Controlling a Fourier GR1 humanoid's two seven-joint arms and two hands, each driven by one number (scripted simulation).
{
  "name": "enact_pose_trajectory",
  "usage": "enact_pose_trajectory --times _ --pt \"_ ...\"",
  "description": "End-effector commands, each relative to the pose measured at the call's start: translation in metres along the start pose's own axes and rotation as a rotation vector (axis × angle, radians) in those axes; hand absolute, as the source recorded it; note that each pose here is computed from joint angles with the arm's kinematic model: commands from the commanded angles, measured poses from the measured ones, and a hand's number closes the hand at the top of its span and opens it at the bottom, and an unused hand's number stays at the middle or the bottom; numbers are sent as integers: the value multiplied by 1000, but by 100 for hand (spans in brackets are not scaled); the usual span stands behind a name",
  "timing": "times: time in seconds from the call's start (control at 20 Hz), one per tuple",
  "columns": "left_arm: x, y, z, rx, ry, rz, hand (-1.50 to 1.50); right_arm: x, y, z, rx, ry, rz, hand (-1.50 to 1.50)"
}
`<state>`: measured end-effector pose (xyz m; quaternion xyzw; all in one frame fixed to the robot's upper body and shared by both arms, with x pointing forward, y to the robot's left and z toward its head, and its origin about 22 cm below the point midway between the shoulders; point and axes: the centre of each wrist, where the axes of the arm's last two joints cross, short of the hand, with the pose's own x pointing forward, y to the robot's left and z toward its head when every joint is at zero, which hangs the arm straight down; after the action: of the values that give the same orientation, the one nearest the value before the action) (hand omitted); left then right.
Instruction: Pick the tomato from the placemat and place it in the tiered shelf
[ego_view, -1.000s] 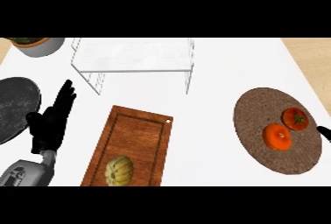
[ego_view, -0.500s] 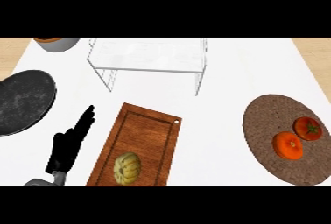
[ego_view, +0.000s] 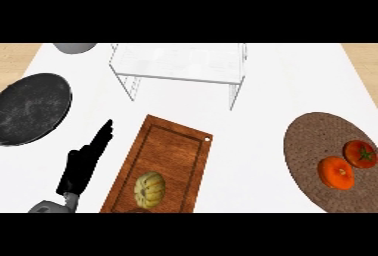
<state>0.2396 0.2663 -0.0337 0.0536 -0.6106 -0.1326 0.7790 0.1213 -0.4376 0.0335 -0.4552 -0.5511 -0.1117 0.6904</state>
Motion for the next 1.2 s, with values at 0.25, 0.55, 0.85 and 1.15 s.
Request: enact_pose_trajectory --times 0.25,0.55,0.85,1.15 --pt "14 -7 -6 -52 -22 3 0 16 -32 -18 -85 261 603 -150" --pt "4 2 -5 -42 -3 -9 0 100 34 -32 -64 317 627 -150" --pt "-10 -18 -7 -27 -12 -8 0 119 105 -36 45 418 664 -150" --pt "17 4 -13 -27 -4 -8 0 133 137 -48 65 502 649 -150"
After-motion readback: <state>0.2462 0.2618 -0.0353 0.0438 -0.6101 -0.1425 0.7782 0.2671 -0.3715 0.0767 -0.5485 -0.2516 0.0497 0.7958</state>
